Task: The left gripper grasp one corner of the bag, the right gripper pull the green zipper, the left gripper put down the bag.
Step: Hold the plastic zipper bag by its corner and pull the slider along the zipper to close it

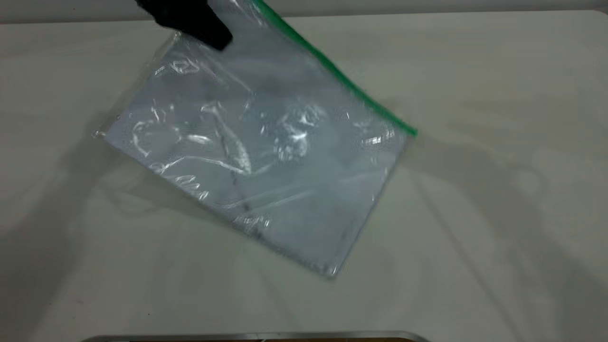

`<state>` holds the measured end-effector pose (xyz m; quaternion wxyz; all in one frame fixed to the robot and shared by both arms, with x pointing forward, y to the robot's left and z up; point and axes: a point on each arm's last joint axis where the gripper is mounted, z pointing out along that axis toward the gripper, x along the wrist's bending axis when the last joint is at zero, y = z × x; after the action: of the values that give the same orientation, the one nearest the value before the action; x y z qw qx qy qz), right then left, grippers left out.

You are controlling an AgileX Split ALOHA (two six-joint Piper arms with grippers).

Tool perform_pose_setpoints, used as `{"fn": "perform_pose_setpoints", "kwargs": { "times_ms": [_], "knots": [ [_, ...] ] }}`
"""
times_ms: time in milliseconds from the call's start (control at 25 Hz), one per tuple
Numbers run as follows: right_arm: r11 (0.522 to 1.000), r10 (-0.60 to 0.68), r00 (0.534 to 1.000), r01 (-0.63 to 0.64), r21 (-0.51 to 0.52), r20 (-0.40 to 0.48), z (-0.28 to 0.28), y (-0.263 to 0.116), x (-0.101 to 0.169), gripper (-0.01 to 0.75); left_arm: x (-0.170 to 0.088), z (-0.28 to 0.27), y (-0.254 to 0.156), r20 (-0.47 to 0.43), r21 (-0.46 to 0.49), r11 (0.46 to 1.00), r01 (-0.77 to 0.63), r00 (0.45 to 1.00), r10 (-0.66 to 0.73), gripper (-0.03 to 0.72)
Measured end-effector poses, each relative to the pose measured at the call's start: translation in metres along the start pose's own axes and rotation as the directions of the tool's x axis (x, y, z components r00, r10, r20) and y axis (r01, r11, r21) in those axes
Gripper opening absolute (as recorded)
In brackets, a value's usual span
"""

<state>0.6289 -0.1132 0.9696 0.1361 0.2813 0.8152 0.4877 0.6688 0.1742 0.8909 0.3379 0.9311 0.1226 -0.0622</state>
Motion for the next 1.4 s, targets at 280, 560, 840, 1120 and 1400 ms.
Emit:
{"fn": "perform_pose_setpoints", "kwargs": {
  "times_ms": [280, 560, 840, 1120, 1400],
  "knots": [
    [0.999, 0.042, 0.99, -0.038, 0.037, -0.137, 0.023, -0.03, 0.006, 0.537, -0.017, 0.016, 0.013, 0.08, 0.059, 0.989, -0.132, 0.989, 0.127, 0.057],
    [0.998, -0.04, 0.99, 0.046, 0.043, -0.133, 0.023, -0.031, 0.005, 0.537, -0.025, 0.025, 0.025, 0.093, 0.069, 0.958, -0.277, 0.958, 0.27, 0.057],
    [0.996, -0.044, 0.986, 0.057, 0.074, -0.159, 0.022, -0.034, 0.007, 0.537, -0.029, 0.032, 0.032, 0.089, 0.069, 0.928, -0.366, 0.929, 0.36, 0.058],
    [0.989, 0.006, 0.975, 0.027, 0.145, -0.224, 0.034, -0.056, 0.01, 0.537, -0.028, 0.033, 0.032, 0.082, 0.071, 0.926, -0.372, 0.927, 0.366, 0.058],
    [0.991, 0.053, 0.967, -0.02, 0.135, -0.248, 0.045, -0.07, 0.01, 0.537, -0.027, 0.033, 0.032, 0.067, 0.075, 0.925, -0.373, 0.927, 0.369, 0.06]
  ]
}}
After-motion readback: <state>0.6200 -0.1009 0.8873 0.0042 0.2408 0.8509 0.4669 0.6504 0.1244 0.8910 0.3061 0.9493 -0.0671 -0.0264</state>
